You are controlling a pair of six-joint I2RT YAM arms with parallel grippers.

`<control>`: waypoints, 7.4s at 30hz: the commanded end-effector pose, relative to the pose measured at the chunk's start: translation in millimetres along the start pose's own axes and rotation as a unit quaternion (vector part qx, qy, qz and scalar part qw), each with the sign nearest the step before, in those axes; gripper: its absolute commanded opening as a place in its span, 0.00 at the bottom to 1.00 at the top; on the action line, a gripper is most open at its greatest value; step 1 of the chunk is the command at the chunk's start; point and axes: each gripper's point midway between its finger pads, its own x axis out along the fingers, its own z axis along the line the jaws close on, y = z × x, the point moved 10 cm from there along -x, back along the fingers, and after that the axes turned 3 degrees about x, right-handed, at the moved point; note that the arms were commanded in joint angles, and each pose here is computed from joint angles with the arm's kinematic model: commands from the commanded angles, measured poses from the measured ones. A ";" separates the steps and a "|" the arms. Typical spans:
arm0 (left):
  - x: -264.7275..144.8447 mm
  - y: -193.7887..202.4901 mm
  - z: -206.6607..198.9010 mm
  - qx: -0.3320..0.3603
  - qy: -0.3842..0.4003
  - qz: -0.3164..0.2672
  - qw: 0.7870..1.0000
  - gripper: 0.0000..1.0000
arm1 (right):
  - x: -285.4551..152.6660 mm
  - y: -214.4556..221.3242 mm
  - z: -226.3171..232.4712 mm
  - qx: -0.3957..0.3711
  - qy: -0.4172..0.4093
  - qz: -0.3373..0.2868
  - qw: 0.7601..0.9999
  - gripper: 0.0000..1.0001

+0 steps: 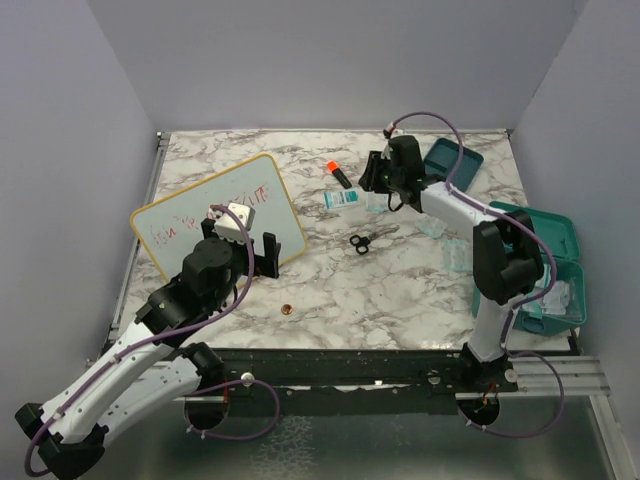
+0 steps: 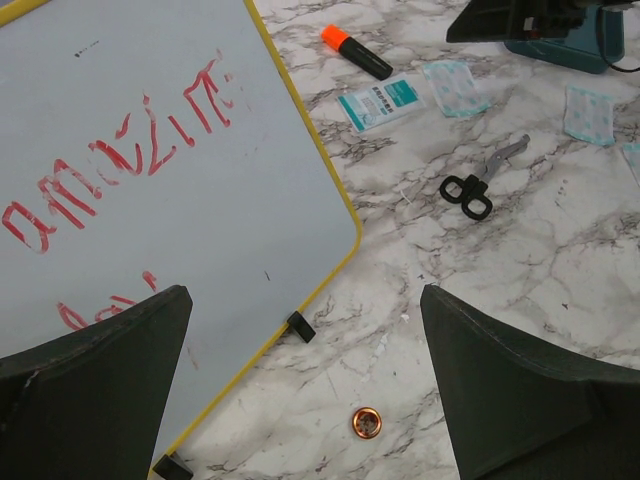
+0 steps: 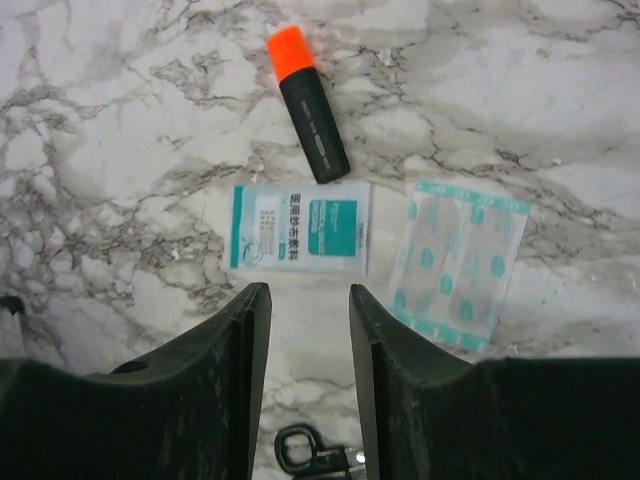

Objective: Organize the medicine kit
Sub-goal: Pick up the medical item at the center of the board.

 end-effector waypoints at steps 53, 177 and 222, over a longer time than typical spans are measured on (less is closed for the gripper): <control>-9.2 -2.6 6.2 -0.002 -0.005 -0.039 0.999 0.99 | 107.5 68.0 -11.4 -0.103 0.100 0.134 0.981 0.49; -13.5 -2.3 12.5 -0.003 -0.029 -0.053 0.998 0.99 | 47.5 133.2 1.1 -0.310 -0.078 0.285 0.904 0.54; -11.8 -0.6 8.3 -0.001 -0.007 -0.046 0.999 0.99 | -41.0 71.2 52.8 -0.061 -0.087 0.102 0.989 0.14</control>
